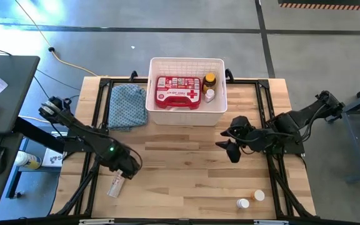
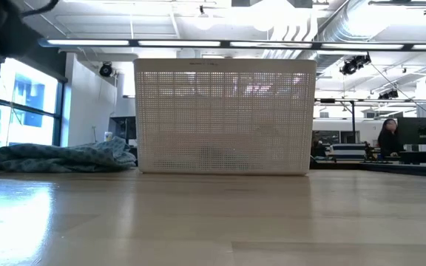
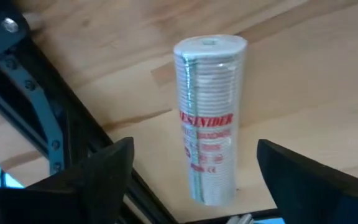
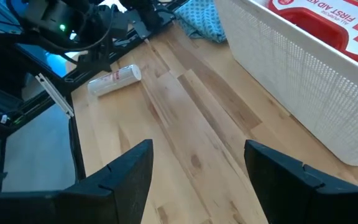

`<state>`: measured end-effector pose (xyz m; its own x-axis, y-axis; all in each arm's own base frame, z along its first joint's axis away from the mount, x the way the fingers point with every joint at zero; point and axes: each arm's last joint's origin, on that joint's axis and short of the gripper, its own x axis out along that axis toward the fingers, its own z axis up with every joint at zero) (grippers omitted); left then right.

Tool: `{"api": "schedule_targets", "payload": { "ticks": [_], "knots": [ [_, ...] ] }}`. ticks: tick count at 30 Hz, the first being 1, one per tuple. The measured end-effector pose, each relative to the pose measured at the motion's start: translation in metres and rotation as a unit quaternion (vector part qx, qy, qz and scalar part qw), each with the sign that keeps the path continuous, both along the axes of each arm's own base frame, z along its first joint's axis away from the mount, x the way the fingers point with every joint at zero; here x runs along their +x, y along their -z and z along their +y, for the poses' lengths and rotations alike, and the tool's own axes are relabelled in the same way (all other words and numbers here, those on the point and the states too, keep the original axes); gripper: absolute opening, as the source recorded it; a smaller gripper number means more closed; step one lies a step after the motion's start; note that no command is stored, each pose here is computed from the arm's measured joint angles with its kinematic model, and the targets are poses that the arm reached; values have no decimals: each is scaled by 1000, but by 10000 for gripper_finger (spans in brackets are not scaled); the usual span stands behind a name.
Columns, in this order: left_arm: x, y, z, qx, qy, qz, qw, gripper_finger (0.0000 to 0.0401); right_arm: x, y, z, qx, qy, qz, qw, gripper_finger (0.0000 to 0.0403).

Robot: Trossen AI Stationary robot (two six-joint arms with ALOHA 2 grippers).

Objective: Pick & place medical supplies in basket/bin
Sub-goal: Put the white bandage into the white bin

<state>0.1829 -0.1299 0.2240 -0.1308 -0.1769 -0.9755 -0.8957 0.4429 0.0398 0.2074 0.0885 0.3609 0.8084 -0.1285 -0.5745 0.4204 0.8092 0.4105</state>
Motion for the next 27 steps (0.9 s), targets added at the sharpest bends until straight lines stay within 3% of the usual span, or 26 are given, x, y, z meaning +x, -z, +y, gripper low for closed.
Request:
{"api": "schedule_targets", "payload": {
  "ticks": [8,27],
  "knots": [
    [-8,34,0,-39,-19,-29,999,356,0,0,0,3,-2,1,1000,243],
    [-16,73,5,-77,-28,-50,995,290,0,0,0,12,5,-1,1000,243]
  ]
}}
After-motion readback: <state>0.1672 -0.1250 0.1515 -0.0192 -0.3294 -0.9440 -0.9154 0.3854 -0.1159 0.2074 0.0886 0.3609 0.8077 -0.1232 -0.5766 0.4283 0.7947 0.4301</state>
